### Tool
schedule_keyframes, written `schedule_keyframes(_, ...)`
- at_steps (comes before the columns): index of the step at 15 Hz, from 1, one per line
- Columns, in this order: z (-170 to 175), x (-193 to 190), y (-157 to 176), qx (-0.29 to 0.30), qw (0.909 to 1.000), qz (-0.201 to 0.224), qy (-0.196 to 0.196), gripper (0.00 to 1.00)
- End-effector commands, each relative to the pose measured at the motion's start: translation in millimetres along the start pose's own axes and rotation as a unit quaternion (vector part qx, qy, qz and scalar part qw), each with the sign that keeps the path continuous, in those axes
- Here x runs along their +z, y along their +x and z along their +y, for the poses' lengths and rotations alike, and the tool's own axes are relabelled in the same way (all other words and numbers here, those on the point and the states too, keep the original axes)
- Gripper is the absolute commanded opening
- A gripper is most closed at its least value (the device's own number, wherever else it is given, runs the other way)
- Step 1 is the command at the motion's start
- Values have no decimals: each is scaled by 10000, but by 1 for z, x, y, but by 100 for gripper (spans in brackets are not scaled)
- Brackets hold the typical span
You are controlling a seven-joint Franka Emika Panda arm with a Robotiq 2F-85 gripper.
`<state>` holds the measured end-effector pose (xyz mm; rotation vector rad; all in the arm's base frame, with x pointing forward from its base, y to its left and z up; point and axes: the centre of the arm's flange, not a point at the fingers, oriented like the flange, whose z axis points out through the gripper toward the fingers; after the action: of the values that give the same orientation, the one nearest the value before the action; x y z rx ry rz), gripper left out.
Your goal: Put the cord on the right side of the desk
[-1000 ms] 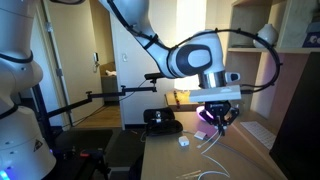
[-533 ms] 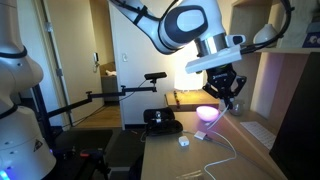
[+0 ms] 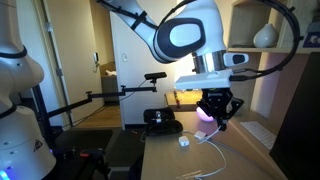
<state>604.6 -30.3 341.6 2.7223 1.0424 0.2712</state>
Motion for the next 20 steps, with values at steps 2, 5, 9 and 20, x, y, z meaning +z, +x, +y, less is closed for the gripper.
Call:
schedule_keyframes(2, 46, -3, -48, 1150, 9930, 111, 228, 2)
schedule_keyframes(5, 73, 1, -82, 1736, 9847, 85, 145, 2)
schedule_keyframes(9, 97, 5, -117, 2258, 9741, -55, 57, 2)
schedule_keyframes(20, 134, 10, -171, 3212, 9423, -591, -738, 2)
